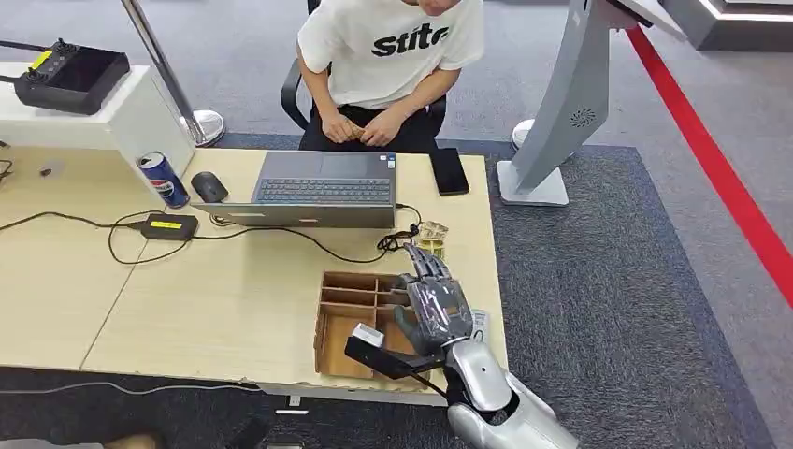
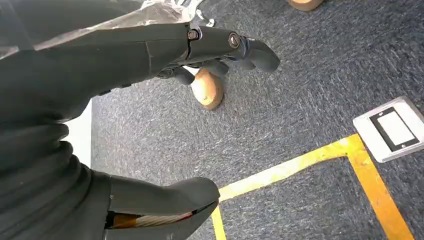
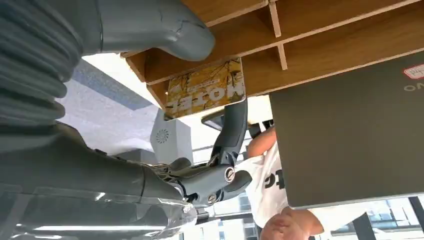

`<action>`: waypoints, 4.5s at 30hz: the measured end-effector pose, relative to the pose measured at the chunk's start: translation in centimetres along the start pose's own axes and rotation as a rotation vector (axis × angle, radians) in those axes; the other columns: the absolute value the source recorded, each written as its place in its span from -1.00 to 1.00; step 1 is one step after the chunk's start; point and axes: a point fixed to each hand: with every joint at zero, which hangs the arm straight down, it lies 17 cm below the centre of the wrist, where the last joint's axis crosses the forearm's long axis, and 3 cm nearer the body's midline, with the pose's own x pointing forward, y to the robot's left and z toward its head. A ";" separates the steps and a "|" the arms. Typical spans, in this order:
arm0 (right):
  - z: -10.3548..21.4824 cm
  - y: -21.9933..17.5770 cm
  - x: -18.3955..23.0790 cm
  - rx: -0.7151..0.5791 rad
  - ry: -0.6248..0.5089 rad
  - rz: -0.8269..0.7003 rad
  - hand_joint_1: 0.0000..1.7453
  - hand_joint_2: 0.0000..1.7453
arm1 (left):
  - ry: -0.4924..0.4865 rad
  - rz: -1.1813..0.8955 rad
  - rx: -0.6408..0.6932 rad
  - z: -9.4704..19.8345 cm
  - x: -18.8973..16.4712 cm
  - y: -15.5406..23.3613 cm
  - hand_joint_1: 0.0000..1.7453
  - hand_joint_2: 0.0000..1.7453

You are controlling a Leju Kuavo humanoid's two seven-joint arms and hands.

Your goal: Pass the card to the sensor for recognition and then transmit it.

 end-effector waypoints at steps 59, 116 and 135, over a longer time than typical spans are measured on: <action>-0.1 1.3 -1.4 0.037 0.035 -0.001 0.06 1.00 | -0.014 -0.013 -0.004 0.0 0.2 0.0 -1.00 1.00; 0.2 0.2 -5.2 0.018 0.035 0.037 1.00 1.00 | 0.152 0.230 -0.456 3.1 -8.2 -6.6 -1.00 1.00; 0.0 0.2 -5.5 -0.012 0.003 -0.026 1.00 1.00 | 0.270 0.448 -0.580 4.2 -10.5 -4.8 -1.00 1.00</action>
